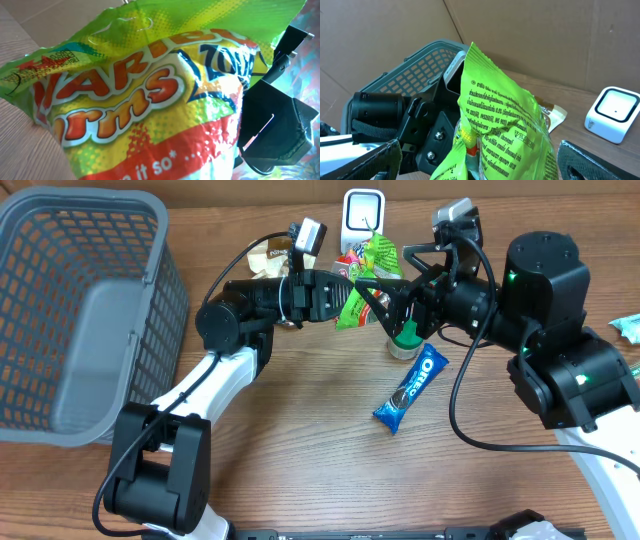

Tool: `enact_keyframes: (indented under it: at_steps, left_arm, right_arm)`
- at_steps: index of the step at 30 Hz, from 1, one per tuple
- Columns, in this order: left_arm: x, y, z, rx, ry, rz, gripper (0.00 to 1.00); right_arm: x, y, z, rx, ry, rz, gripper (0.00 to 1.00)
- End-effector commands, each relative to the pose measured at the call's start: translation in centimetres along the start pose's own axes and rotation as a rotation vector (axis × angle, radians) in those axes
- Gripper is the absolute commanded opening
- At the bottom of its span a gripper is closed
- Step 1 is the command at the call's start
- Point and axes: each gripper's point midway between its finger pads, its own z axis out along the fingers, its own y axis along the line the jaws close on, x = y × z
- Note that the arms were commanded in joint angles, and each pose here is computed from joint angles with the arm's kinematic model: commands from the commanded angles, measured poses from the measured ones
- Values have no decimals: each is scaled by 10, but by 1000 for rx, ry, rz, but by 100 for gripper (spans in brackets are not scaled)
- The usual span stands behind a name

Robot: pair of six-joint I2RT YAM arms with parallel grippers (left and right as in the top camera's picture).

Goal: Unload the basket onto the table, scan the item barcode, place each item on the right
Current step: 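Hold the Haribo bag in front of the scanner with the left gripper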

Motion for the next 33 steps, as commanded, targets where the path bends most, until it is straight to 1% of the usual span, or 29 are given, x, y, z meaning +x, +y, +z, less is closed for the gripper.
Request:
enact_keyframes:
  at_steps: [1,6,8,13,16,21,27,33]
  left_arm:
    - [-9,-20,0,35,-50,80,5]
    - [-10,-20,0,37,-55,80,4]
    - [-11,-21,0,41,-64,49,5]
    - [-27,-28,-2,85,-155,-36,4]
    - [-30,-29,-3,93,-173,-40,4]
    - [-18,-24,-1,61,-106,10,5]
    - [-3,-21,6,44,-28,20,4]
    - [18,-17,16,28,82,98,4]
  right_arm:
    - [3,2,1,-13,6,-19,100]
    - [1,7,1,-36,0,-36,100]
    - [1,6,1,-35,-1,-36,100]
    - [1,6,1,-34,-1,-36,100]
    - [0,6,1,-35,-5,-38,100]
    - [-3,7,1,-38,-15,-44,100]
    - [1,5,5,-38,-2,-48,100]
    - [12,18,13,-155,45,-103,100]
